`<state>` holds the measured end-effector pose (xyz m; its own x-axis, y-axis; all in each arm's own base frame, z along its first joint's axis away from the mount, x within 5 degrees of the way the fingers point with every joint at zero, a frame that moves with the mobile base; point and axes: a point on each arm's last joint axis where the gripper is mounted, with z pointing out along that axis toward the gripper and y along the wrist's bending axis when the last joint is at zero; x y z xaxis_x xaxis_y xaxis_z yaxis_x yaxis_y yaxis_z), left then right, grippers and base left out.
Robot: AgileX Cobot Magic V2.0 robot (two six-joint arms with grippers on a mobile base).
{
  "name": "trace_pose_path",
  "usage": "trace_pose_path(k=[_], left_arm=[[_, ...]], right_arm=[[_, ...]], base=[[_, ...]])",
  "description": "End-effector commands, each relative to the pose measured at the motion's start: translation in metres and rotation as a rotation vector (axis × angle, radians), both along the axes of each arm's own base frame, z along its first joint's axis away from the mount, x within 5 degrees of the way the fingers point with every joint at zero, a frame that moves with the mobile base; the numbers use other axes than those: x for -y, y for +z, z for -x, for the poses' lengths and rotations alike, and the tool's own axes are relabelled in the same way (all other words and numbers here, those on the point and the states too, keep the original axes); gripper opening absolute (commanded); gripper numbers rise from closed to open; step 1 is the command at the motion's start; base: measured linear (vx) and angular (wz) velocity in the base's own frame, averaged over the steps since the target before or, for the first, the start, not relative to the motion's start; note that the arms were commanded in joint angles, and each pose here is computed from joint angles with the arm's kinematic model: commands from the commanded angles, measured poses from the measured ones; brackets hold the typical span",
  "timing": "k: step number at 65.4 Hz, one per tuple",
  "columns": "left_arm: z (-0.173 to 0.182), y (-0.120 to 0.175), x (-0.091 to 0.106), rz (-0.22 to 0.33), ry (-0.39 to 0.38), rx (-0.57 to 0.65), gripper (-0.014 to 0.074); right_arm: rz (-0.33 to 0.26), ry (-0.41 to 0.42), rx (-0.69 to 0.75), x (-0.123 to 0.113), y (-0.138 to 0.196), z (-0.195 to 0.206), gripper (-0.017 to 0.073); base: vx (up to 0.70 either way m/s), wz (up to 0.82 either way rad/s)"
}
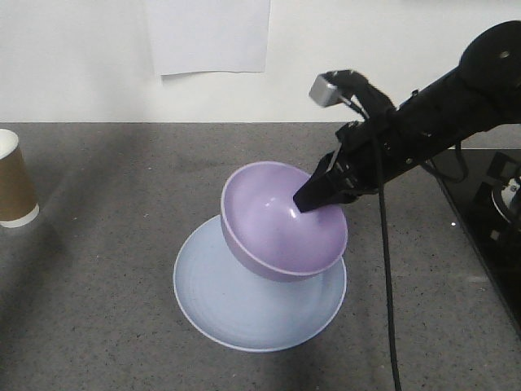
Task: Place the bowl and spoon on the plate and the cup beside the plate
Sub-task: 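Lower the lavender bowl with the right gripper onto the blue plate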
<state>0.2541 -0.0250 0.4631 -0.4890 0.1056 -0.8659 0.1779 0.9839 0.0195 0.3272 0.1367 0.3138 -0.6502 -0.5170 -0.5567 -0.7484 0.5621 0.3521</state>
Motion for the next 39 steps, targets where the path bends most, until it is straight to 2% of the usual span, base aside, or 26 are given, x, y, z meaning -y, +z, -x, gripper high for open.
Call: trace_pose_path(k=[1, 10, 17, 39], left_arm=[[0.007, 0.020, 0.001, 0.029, 0.002, 0.114, -0.0006], [0.007, 0.020, 0.001, 0.029, 0.002, 0.114, -0.0006], [0.007, 0.020, 0.001, 0.029, 0.002, 0.114, -0.0006], [0.007, 0.020, 0.001, 0.030, 0.002, 0.116, -0.0006]], right_arm=[[-0.008, 0.020, 0.048, -0.008, 0.008, 0.000, -0.0006], [0.012, 0.086, 0.035, -0.017, -0.010, -0.006, -0.0006], [0.001, 0.076, -0.002, -0.020, -0.021, -0.012, -0.0006], [0.024, 0.066, -0.038, -0.022, -0.044, -0.024, -0.0001]], base=[[0.00, 0.00], [0.00, 0.00], [0.00, 0.00], [0.00, 0.00]])
